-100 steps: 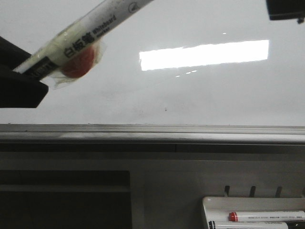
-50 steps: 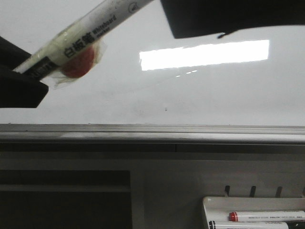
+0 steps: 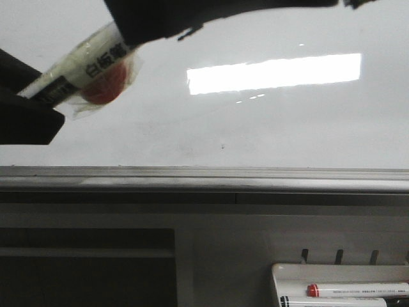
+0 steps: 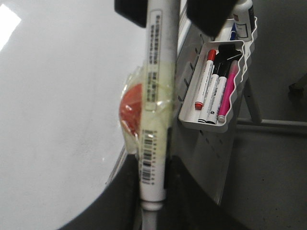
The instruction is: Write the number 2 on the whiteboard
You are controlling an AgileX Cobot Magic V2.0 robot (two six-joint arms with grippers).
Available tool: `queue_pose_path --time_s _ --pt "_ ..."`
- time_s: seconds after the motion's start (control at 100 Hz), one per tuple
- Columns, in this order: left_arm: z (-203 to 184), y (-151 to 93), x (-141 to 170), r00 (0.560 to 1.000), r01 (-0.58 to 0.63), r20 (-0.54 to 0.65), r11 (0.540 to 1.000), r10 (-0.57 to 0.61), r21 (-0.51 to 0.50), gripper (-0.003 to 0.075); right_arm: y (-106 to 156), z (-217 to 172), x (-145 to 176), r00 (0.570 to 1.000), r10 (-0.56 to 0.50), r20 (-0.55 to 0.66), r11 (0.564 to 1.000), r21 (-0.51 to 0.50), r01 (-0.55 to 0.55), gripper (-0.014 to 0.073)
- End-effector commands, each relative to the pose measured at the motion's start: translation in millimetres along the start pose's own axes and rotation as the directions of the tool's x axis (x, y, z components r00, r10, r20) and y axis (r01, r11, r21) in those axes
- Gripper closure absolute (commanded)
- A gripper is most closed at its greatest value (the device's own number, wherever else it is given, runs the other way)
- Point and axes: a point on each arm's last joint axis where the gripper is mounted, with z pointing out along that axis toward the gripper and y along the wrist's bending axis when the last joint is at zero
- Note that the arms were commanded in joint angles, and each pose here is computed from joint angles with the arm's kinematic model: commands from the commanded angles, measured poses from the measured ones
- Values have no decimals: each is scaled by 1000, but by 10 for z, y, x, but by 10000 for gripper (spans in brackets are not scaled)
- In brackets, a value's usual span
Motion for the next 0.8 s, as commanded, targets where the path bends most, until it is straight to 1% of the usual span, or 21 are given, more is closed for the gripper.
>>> queue_pose_path --time_s 0.0,0.03,0.06,0.08,0.13,0.33,0.37,0.42,0.47,0.55,0.59,0.63,0.64,0.65,0.66,0.72,0.79 --pt "-31 52 -151 995 5 96 1000 -3 -21 741 -28 -26 -133 999 11 47 1000 9 -12 369" --pt "-31 52 -151 995 5 96 1000 -3 -21 741 -30 -20 -130 999 12 45 1000 10 -12 412" --pt "-31 52 -151 995 5 96 1000 -3 -21 741 -30 -21 -130 999 12 45 1000 10 -12 489" --pt "-31 52 -150 996 5 95 1000 -3 -21 741 -30 -21 -130 999 12 45 1000 10 -12 524" --pt "-30 51 -139 997 3 83 1000 -2 -19 741 -30 -21 -130 999 12 45 1000 10 -12 673" --pt "-51 60 -127 998 -4 61 1000 5 -22 736 -36 -21 -130 999 11 46 1000 17 -11 667" --pt "-71 74 -144 998 -3 67 1000 4 -29 717 -31 -21 -130 999 11 45 1000 11 -12 667" --pt "-111 104 -171 997 -6 76 999 10 -44 668 -30 -21 -129 999 9 44 1000 11 -9 667" --pt "-155 135 -196 997 -10 74 998 15 -56 593 -34 -21 -130 999 9 45 1000 15 -9 667" --pt "-246 190 -235 998 10 64 997 -5 -76 428 -76 -23 -134 999 8 50 998 61 -11 667" --pt "-304 216 -247 997 53 60 995 -48 -85 357 -111 -26 -137 999 8 54 995 99 -13 667" --pt "-369 240 -250 994 104 55 990 -99 -94 318 -145 -30 -140 998 8 58 990 137 -15 667" --pt "-393 249 -254 989 138 58 986 -133 -97 309 -160 -32 -142 998 7 60 988 153 -16 667" --pt "-395 252 -254 990 139 54 986 -134 -98 307 -168 -34 -142 998 7 60 987 162 -17 667" --pt "-419 261 -261 985 168 61 981 -162 -101 304 -183 -36 -144 998 7 62 984 178 -18 667" --pt "-503 283 -235 967 254 47 960 -251 -118 316 -231 -52 -151 998 5 70 972 232 -21 667" --pt "-612 313 -182 923 385 48 909 -382 -159 358 -258 -59 -153 997 4 73 965 261 -23 667"
